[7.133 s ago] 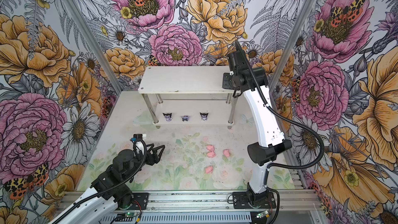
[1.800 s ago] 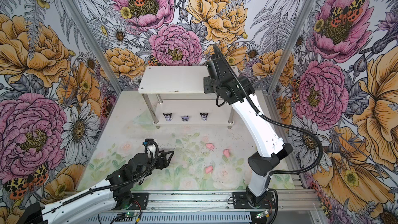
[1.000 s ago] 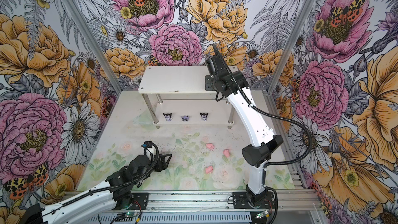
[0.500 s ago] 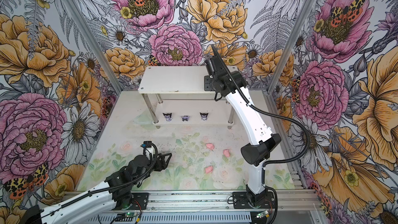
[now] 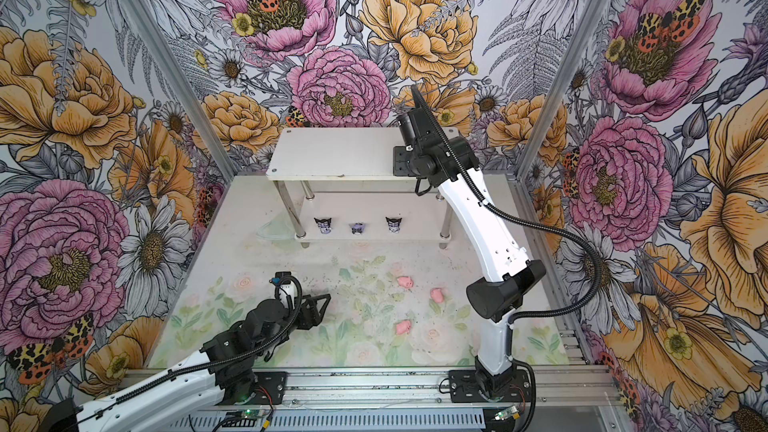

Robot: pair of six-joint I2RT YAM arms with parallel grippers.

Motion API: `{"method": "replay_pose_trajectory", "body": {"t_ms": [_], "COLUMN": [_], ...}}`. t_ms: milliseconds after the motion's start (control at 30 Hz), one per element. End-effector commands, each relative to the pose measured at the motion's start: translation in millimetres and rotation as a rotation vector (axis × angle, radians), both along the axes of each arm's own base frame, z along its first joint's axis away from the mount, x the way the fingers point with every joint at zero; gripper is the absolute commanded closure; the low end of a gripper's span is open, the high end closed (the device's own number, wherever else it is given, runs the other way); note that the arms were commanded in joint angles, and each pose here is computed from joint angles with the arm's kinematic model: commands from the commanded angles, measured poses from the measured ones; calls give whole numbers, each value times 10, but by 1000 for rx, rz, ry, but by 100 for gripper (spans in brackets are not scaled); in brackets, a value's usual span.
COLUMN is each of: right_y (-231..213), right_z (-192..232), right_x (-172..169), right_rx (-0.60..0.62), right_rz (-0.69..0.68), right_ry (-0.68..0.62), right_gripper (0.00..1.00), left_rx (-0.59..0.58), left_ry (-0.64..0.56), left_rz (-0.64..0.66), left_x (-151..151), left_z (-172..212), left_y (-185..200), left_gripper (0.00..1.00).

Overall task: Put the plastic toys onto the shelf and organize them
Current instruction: 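Open the right gripper to set the pig beside the first pig, then lower the right gripper back down over a pink pig on the table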

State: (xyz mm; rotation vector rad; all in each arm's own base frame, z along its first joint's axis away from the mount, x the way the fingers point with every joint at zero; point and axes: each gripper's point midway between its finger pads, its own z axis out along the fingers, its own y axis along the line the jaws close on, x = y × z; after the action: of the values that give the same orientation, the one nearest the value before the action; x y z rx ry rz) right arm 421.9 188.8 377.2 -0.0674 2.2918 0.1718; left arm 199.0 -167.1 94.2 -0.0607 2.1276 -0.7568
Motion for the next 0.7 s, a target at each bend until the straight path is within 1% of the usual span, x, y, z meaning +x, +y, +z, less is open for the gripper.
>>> {"method": "replay_pose_trajectory", "body": {"t_ms": [0, 233, 367, 433, 533, 600, 667], "right_y": [-46, -82, -67, -76, -120, -178, -251], "right_z": [287, 318, 290, 203, -102, -439, -838], "right_x": [-262, -630, -994, -1192, -1473, -1634, -1770], "right_rx": [52, 40, 36, 44, 80, 85, 52], "right_rz": [13, 31, 70, 93, 113, 108, 94], "right_ry": [-43, -45, -47, -44, -10, 46, 123], "right_gripper": [41, 41, 41, 43, 46, 48, 48], "left_rx": [24, 39, 26, 20, 29, 31, 40], "left_ry": [-14, -19, -32, -35, -21, -5, 9], "left_rz": [27, 30, 27, 14, -10, -37, -67], "left_x": [39, 65, 101, 117, 144, 154, 157], "left_z": [0, -6, 43, 64, 55, 30, 6], "left_y": [66, 82, 48, 0, -88, -181, -288], "left_gripper": [21, 21, 21, 21, 21, 21, 22]}}
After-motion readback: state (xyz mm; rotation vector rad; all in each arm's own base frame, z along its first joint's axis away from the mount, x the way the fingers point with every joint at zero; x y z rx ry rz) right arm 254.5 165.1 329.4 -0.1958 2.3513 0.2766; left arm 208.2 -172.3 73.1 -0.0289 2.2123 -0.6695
